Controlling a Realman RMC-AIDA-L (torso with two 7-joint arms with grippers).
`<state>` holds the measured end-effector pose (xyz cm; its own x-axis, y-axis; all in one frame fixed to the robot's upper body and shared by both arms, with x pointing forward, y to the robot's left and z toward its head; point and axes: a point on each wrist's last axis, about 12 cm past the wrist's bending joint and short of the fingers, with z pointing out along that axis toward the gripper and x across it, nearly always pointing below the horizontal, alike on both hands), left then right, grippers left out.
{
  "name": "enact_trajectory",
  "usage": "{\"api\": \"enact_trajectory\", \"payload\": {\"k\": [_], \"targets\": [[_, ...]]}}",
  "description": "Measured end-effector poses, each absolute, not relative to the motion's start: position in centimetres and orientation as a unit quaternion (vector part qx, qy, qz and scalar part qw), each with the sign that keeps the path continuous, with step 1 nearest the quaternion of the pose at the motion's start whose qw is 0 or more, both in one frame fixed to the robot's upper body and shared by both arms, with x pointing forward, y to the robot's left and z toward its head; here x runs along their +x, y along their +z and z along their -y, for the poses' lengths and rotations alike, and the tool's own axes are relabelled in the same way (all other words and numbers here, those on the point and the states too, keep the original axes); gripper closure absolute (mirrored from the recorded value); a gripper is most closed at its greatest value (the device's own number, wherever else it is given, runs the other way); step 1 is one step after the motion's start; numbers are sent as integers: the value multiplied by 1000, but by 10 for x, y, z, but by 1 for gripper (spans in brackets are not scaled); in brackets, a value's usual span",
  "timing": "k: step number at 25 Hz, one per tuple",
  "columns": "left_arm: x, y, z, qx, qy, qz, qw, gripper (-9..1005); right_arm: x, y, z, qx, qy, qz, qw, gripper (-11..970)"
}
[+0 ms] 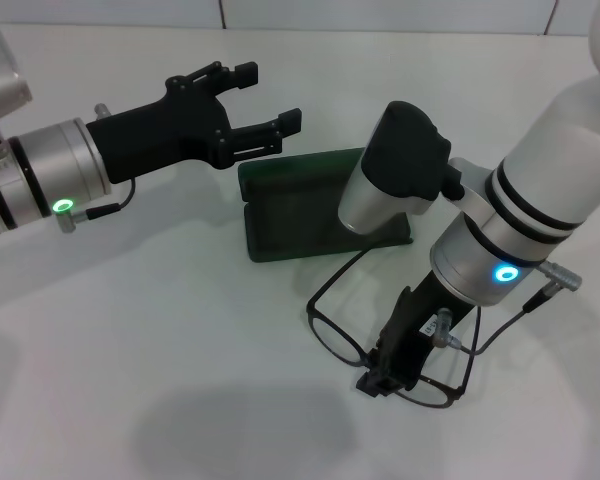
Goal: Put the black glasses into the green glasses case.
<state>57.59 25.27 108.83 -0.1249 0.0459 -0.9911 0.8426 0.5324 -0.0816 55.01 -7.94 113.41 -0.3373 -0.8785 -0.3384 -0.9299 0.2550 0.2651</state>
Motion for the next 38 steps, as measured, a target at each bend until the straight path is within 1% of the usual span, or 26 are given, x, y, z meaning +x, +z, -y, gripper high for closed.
{"api": "enact_trajectory", "payload": {"k": [6, 10, 11, 15, 19, 22, 24, 26, 28, 32, 37, 38], "targets": [[574, 1087, -252, 336, -349, -662, 571, 108, 549, 1138, 83, -584, 223, -777, 77, 707], [572, 1086, -254, 335, -350, -663, 571, 108, 554, 1145, 97, -573, 245, -776, 97, 819], [572, 1086, -254, 335, -351, -662, 571, 108, 556, 1149, 104, -567, 254, -777, 106, 821], [568, 1088, -253, 328, -366, -650, 579, 108, 560, 1160, 145, -536, 301, -773, 155, 831], [559, 1094, -254, 315, -400, -620, 597, 108, 553, 1167, 198, -506, 392, -726, 250, 844], [553, 1104, -257, 294, -432, -585, 621, 108, 545, 1159, 232, -483, 439, -683, 327, 847], [550, 1113, -260, 283, -456, -560, 631, 108, 540, 1150, 248, -466, 461, -659, 369, 848], [550, 1119, -261, 283, -476, -549, 626, 108, 535, 1143, 257, -458, 474, -634, 405, 848], [552, 1125, -259, 286, -497, -543, 613, 108, 527, 1131, 263, -468, 471, -581, 471, 848], [561, 1137, -246, 306, -545, -547, 556, 108, 519, 1116, 259, -519, 419, -508, 545, 848], [577, 1154, -211, 360, -596, -576, 428, 108, 520, 1107, 252, -566, 357, -448, 593, 848], [577, 1154, -211, 360, -596, -576, 428, 108, 521, 1106, 251, -573, 345, -444, 596, 848]]}}
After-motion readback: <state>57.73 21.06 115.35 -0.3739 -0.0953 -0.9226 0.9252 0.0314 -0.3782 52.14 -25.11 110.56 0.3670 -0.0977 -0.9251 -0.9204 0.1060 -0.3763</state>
